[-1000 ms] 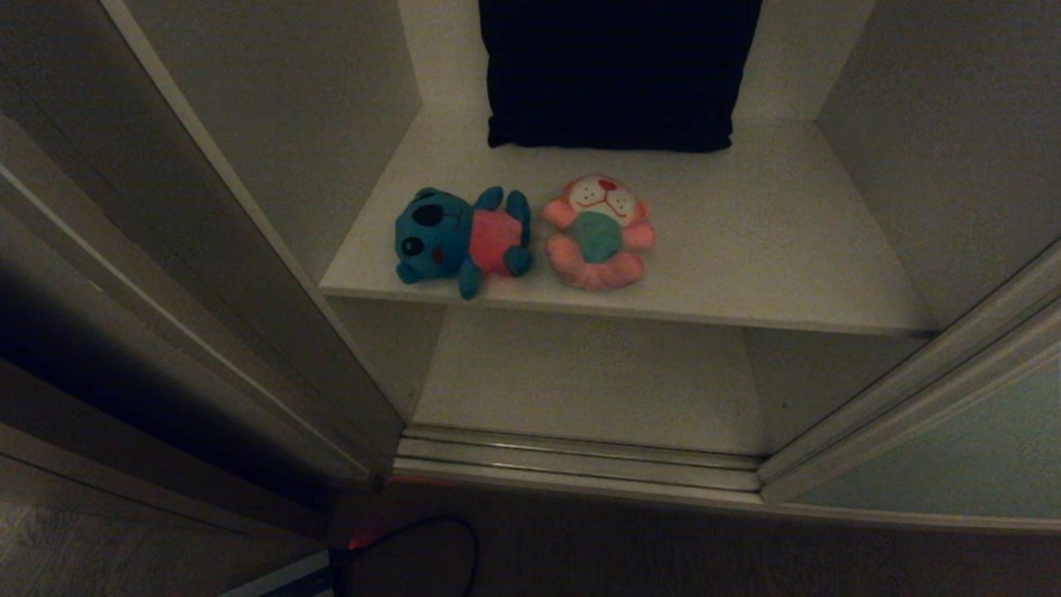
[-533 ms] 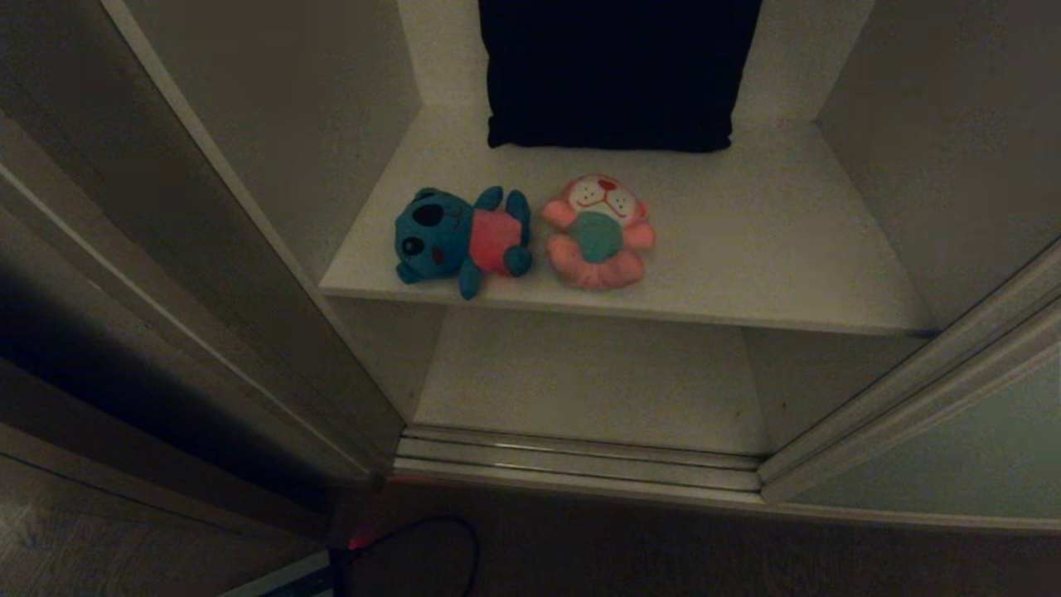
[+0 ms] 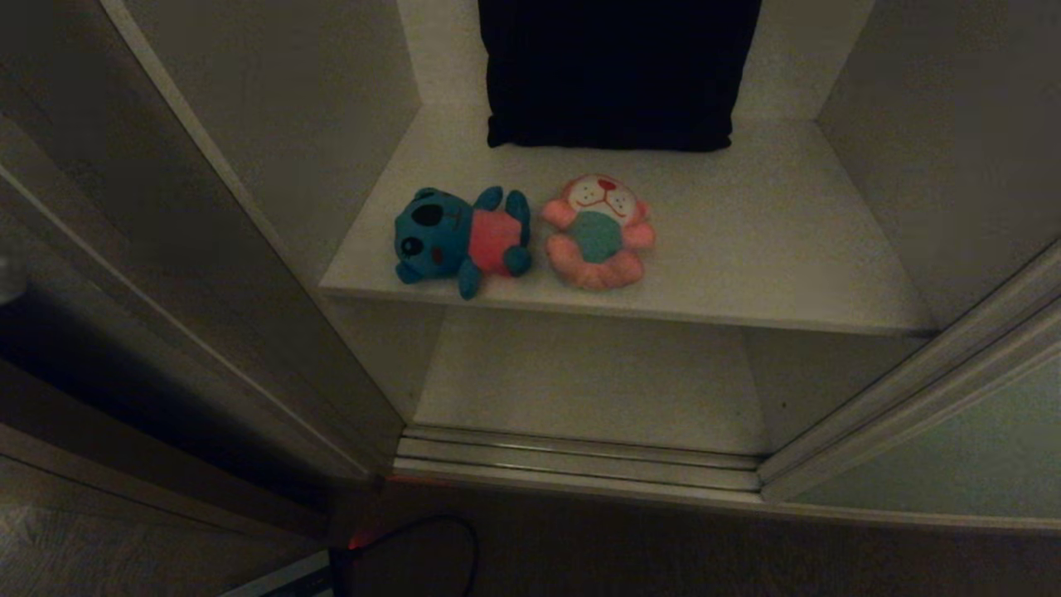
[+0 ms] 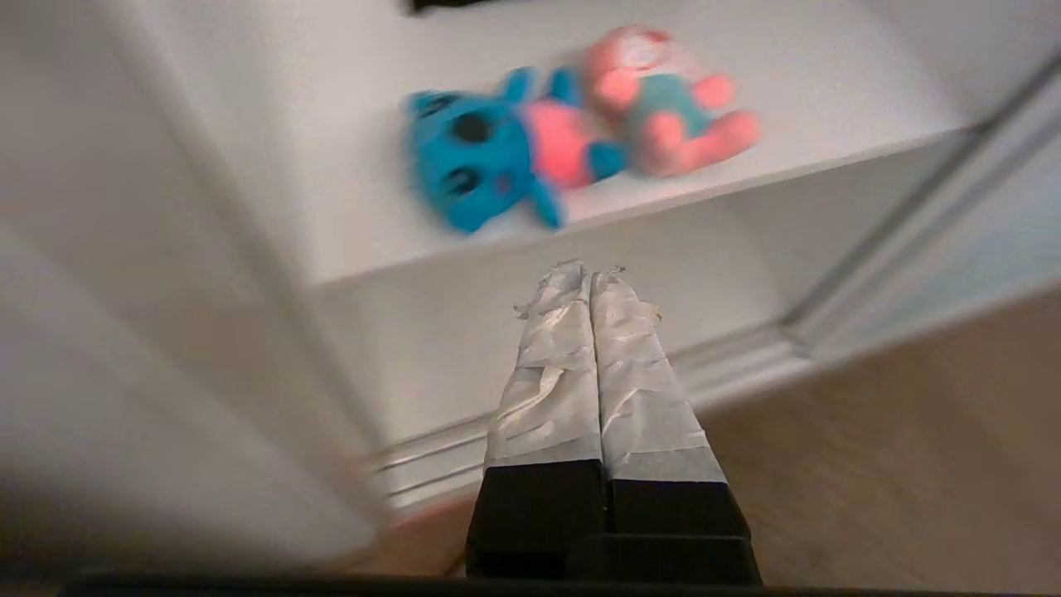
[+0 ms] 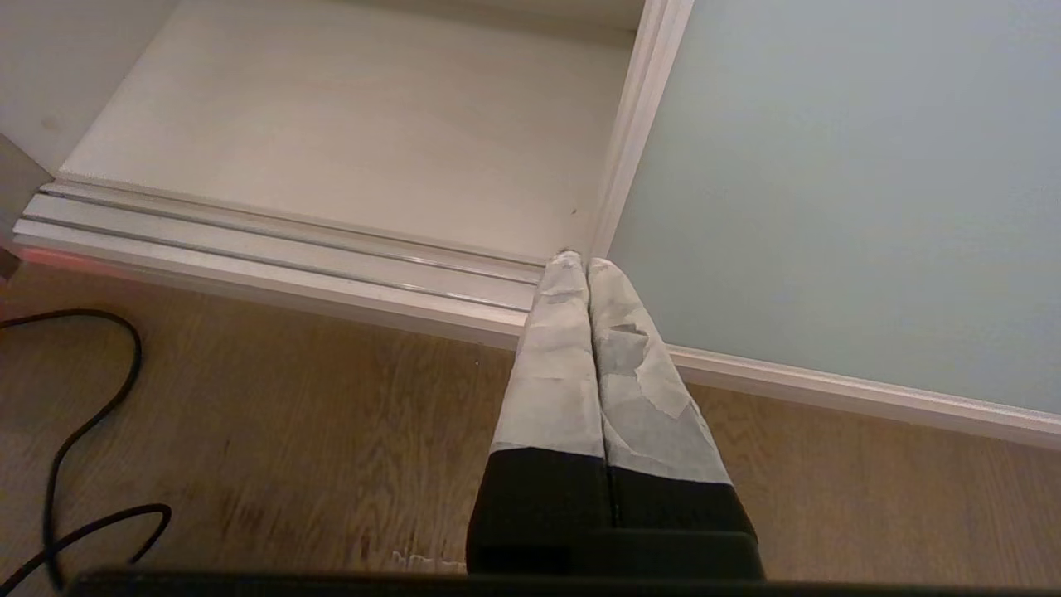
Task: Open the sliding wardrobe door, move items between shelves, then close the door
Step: Place the blue doll on the lower shelf
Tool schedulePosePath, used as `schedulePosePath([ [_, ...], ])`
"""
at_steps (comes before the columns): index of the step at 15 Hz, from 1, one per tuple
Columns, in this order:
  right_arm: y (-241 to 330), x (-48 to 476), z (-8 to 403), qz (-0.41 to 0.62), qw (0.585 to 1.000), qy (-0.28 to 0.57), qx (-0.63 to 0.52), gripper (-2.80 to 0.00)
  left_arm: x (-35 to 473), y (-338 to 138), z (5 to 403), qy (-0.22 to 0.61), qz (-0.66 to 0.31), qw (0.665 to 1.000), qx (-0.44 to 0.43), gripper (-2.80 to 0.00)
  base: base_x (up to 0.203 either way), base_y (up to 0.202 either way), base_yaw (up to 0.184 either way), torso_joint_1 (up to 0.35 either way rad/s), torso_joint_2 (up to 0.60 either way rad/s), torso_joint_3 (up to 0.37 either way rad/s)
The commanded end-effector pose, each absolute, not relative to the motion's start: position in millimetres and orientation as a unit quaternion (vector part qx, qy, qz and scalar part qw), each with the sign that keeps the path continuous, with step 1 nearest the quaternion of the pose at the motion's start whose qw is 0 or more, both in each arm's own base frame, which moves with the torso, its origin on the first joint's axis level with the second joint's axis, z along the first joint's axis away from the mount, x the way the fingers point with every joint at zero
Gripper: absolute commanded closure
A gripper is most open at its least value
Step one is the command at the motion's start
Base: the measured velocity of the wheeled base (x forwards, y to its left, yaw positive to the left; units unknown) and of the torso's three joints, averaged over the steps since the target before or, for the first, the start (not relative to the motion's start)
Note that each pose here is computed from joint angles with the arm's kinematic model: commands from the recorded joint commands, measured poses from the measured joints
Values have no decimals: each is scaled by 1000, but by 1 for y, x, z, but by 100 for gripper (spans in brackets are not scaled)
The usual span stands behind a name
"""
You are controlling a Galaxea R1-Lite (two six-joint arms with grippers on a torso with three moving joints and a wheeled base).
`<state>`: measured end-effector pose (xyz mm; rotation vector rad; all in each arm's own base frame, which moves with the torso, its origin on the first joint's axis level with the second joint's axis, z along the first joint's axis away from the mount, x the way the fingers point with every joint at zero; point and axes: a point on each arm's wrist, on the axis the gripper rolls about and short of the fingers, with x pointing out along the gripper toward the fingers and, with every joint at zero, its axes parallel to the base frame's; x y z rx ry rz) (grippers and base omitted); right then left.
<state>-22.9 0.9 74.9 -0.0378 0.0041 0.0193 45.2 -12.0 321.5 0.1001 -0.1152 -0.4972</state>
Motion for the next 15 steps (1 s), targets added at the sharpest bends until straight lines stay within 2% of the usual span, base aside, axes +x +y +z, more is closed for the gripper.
schedulePosePath([
  [1, 1, -23, 74, 10, 1000, 4, -19, 0, 103, -22, 347, -9, -289, 957, 38, 0, 0, 0, 0, 0, 0, 0],
  [3, 1, -23, 74, 10, 1000, 4, -19, 0, 132, -32, 367, 0, -313, 949, 33, 0, 0, 0, 0, 0, 0, 0],
  [6, 1, -23, 74, 10, 1000, 5, -19, 0, 184, -53, 373, 48, -334, 941, 24, 0, 0, 0, 0, 0, 0, 0],
  [10, 1, -23, 74, 10, 1000, 4, -19, 0, 239, -91, 355, 126, -309, 943, 11, 0, 0, 0, 0, 0, 0, 0],
  [14, 1, -23, 74, 10, 1000, 4, -19, 0, 273, -118, 339, 169, -267, 948, -27, 0, 0, 0, 0, 0, 0, 0],
  [15, 1, -23, 74, 10, 1000, 4, -19, 0, 279, -127, 334, 176, -258, 950, -29, -280, 0, 0, 0, 0, 0, 0],
])
